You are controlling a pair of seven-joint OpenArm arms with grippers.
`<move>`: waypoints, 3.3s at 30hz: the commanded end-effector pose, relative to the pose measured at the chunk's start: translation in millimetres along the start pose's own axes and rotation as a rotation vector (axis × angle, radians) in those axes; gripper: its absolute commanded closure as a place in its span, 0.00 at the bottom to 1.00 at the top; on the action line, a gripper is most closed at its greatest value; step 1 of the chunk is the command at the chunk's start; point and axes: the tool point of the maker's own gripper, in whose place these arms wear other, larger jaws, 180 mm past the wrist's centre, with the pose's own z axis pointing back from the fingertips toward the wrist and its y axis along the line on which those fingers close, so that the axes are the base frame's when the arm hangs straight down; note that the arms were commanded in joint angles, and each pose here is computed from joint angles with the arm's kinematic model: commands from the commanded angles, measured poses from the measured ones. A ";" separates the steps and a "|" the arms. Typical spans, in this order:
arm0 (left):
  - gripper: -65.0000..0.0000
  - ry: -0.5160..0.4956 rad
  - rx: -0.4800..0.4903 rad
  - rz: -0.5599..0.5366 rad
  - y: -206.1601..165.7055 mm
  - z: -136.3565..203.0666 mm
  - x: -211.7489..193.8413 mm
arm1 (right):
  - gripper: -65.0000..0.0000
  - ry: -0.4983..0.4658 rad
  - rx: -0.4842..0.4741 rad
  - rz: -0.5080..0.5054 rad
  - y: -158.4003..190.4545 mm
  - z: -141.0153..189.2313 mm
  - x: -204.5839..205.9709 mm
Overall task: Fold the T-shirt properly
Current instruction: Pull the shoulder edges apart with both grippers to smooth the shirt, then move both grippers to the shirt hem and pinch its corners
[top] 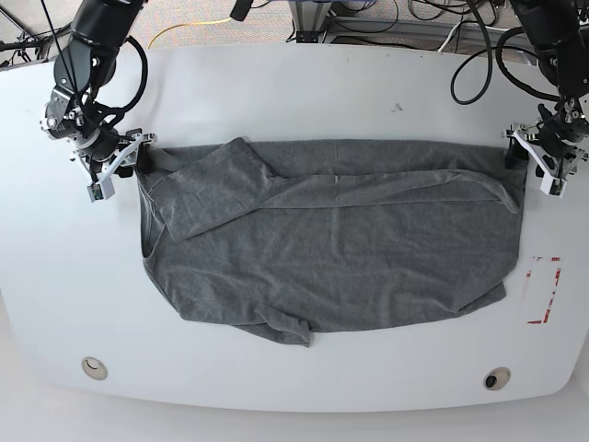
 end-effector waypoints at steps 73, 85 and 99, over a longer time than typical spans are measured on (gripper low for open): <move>0.47 0.243 0.208 -0.255 -8.4 121.1 -32.8 | 0.46 0.048 -0.250 0.073 -22.0 128.1 -31.9; 0.47 0.062 0.284 -0.256 8.2 101.0 48.3 | 0.46 -0.091 -0.226 0.234 2.6 84.6 66.4; 0.47 0.018 0.366 -0.320 10.5 64.2 123.3 | 0.46 -0.094 -0.132 0.201 2.0 7.9 131.8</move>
